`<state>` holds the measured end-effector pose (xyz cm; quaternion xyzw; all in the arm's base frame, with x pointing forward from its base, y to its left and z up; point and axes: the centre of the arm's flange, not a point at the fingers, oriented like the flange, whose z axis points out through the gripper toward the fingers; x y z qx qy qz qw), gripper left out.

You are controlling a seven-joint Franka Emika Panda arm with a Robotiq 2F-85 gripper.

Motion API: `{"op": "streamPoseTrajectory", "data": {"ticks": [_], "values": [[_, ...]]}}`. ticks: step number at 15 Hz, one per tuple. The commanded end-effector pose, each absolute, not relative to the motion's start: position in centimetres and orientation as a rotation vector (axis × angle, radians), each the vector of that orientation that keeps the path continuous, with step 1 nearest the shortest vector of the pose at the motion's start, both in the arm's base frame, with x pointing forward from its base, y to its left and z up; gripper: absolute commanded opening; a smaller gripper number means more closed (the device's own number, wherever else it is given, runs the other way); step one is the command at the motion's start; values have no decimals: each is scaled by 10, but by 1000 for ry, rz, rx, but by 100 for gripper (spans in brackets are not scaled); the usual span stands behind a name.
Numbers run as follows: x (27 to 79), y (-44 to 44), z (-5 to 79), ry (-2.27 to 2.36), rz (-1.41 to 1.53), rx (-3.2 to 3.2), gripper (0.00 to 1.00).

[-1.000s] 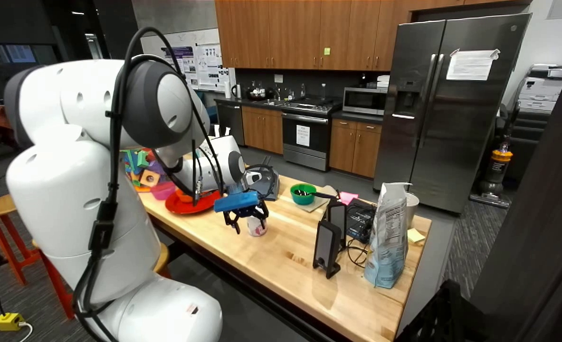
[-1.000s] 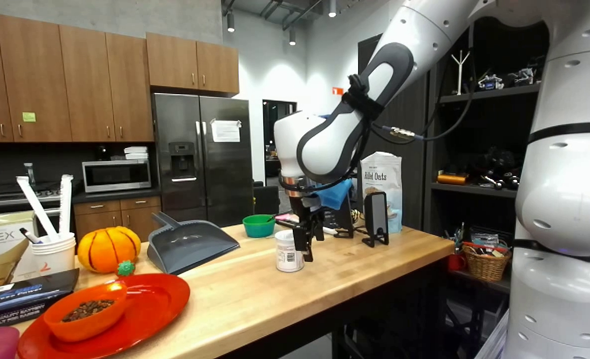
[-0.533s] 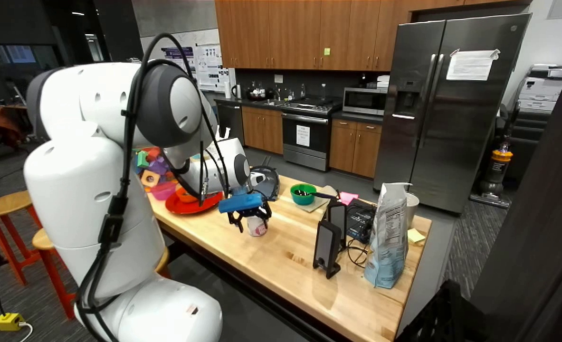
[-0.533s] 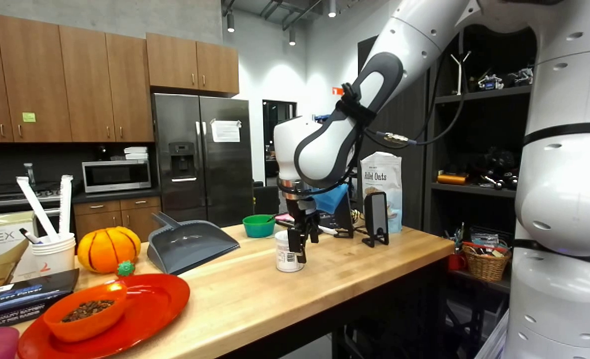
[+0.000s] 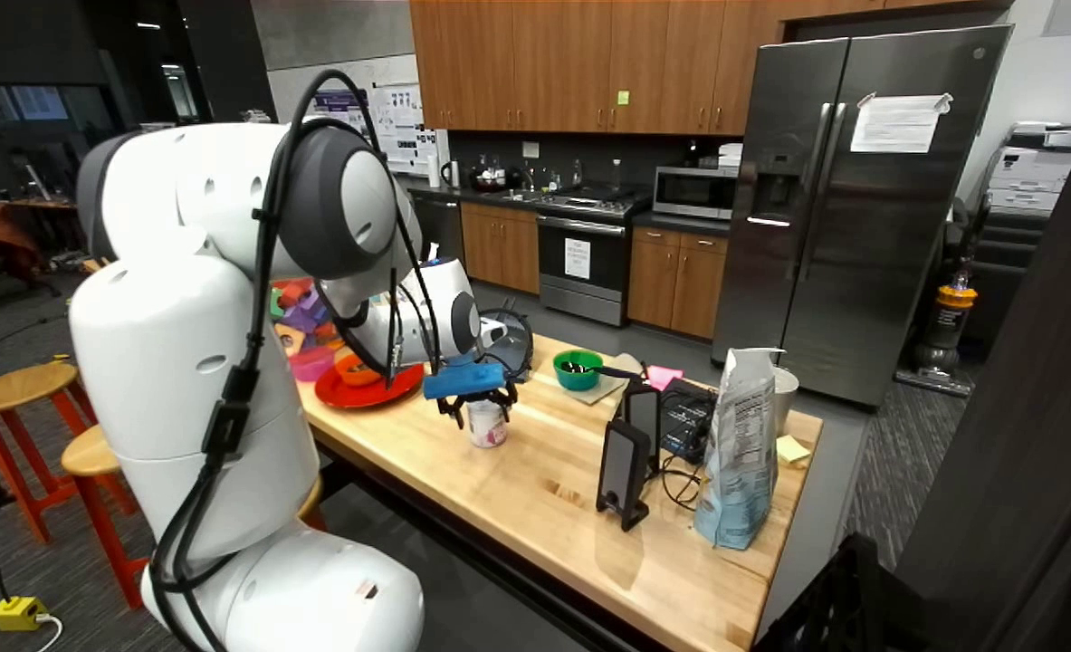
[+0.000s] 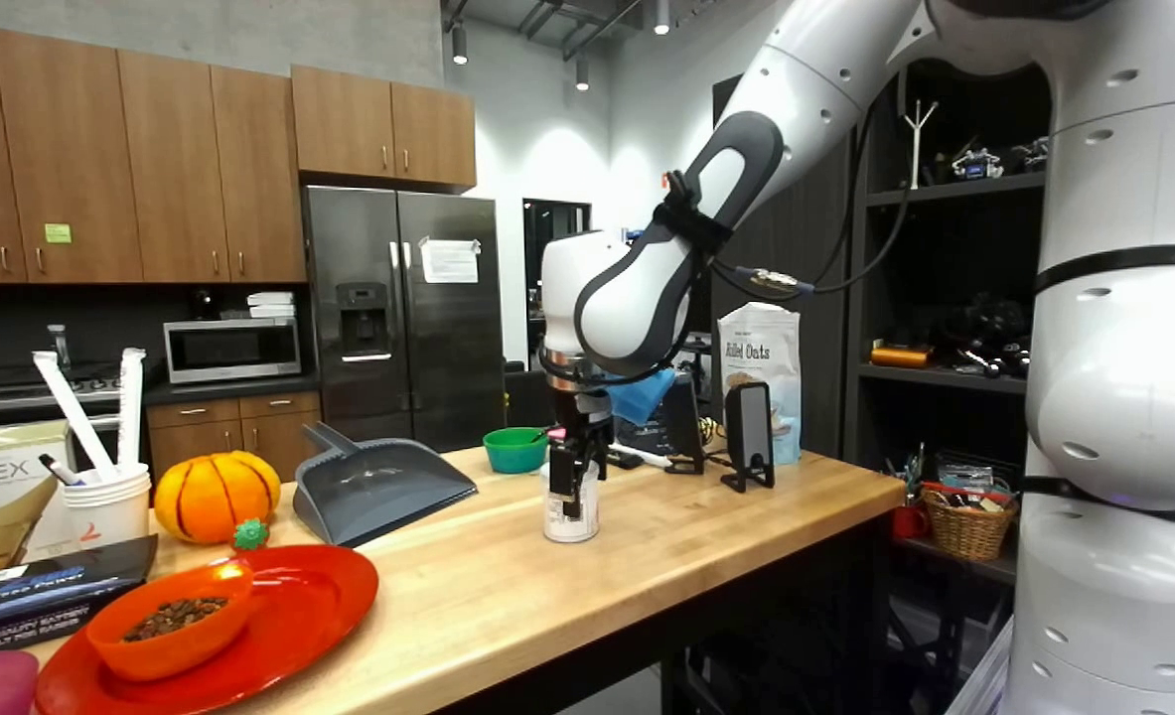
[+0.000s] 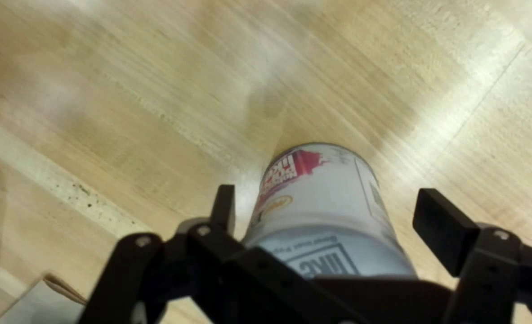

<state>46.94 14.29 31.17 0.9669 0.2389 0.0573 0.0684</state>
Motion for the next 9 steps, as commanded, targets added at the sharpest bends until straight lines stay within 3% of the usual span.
{"op": "streamPoseTrajectory", "data": {"ticks": [1,9], "values": [[484,155,320,786,234,2914,100],[490,182,329,871,313,2875,100]]}}
